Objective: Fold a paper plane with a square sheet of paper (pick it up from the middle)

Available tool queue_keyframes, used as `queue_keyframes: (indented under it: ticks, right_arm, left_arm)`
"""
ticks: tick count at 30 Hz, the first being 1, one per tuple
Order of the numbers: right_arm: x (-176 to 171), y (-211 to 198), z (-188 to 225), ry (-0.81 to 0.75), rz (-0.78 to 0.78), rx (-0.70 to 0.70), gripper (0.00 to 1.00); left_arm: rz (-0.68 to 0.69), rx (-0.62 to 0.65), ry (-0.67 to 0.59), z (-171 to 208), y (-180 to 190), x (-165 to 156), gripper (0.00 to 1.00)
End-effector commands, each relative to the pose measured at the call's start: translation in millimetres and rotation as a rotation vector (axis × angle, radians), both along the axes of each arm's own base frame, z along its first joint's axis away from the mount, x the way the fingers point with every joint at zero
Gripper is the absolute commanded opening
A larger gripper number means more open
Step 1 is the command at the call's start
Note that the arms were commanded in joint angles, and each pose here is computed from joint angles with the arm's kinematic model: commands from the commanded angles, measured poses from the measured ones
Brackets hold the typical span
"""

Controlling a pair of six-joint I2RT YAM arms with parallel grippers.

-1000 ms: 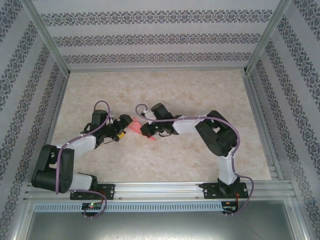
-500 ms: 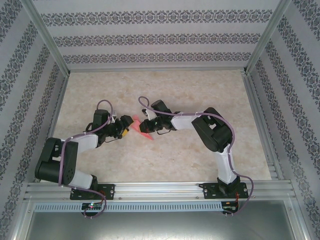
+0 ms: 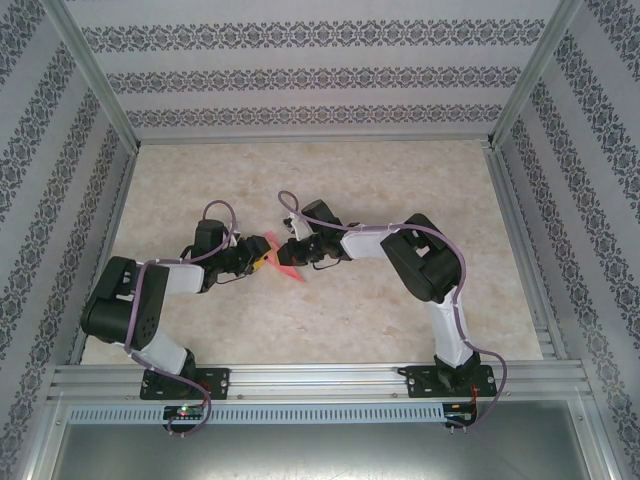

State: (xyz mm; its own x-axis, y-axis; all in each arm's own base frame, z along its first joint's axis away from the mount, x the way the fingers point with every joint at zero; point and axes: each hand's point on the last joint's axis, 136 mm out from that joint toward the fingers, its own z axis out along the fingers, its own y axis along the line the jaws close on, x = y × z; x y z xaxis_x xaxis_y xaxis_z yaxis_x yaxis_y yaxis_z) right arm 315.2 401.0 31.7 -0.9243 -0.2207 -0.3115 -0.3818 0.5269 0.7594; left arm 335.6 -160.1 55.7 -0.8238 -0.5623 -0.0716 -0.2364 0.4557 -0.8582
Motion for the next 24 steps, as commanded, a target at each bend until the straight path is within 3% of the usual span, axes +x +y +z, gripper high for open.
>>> queue_keyframes:
  ticks: [1,15,24]
  right_arm:
    - [5,2,-3,0.018,0.003,0.010,0.00]
    - [2,-2,-15,0.035,0.007,-0.021,0.01]
    - [2,-4,-4,0.030,0.012,-0.015,0.09]
  left_arm:
    - [-0.025,-0.021,-0.061,12,-8,10,0.41]
    - [-0.029,-0.019,-0.034,-1,-11,13,0.40]
    - [-0.024,-0.012,0.000,-12,-10,11,0.38]
